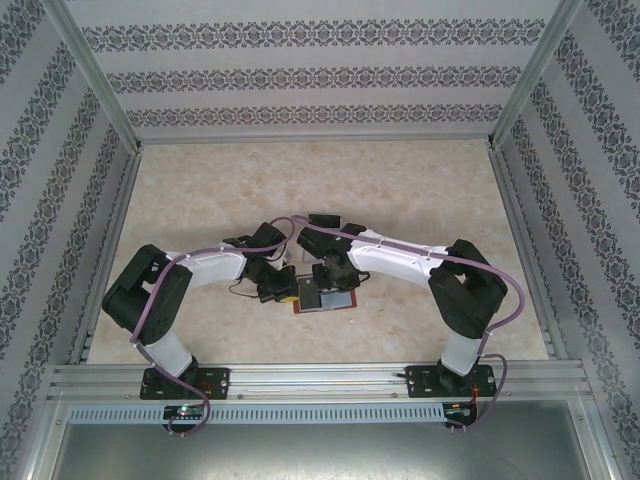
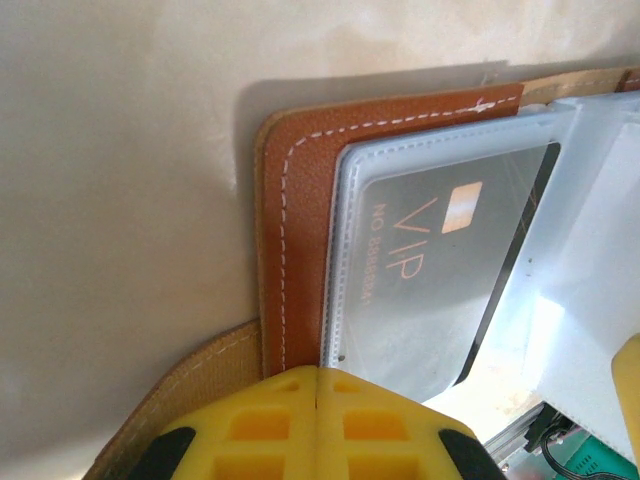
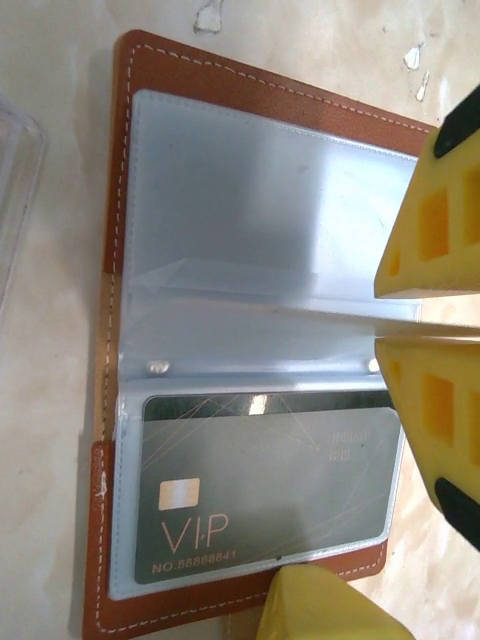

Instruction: Take the credit cards out of the card holder

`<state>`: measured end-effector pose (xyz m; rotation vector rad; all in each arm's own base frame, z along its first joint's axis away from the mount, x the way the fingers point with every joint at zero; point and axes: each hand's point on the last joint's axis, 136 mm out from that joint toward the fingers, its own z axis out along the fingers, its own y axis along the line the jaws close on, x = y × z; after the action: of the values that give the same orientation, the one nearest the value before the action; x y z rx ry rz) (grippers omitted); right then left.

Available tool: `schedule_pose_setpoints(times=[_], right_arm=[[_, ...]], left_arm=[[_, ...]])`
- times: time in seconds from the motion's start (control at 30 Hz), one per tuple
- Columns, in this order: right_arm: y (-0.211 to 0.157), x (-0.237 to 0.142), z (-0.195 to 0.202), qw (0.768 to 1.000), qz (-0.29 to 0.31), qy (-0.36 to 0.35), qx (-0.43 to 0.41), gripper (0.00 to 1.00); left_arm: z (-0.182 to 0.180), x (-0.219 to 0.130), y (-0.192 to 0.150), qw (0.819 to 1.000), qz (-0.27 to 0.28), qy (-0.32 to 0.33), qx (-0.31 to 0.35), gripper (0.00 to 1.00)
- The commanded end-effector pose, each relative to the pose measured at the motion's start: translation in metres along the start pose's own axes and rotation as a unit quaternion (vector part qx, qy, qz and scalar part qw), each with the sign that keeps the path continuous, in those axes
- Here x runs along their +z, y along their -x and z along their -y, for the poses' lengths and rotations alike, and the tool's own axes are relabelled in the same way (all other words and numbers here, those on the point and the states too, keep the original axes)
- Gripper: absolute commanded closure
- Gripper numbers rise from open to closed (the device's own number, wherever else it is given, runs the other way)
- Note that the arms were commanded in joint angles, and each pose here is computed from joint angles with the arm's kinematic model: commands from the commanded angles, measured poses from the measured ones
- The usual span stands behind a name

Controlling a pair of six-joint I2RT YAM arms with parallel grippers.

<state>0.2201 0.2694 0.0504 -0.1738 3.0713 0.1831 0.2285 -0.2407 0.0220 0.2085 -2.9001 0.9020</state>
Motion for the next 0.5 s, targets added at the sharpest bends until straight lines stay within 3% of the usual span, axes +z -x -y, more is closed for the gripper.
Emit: schedule_pose_setpoints(times=[0.0,0.23,0.47], right_arm=[[-0.004,-0.005,0.009,1.000,0.001,-0.017,-0.005,0.88],[-0.006,-0.004,0.013,1.000,0.001,-0.012,-0.001,0.99],[-0.009,0.007,0.026,1.000,-0.009,-0.028,0.005,1.00]], left_arm=[[-0.003,0.002,0.001,1.000,-0.005,0.009,-0.009,0.99],[-0.004,0.003,0.002,1.000,-0.009,0.012,-0.008,0.99],[-0.010,0.007,0.000,1.000,-0.016,0.024,-0.012,0.99]])
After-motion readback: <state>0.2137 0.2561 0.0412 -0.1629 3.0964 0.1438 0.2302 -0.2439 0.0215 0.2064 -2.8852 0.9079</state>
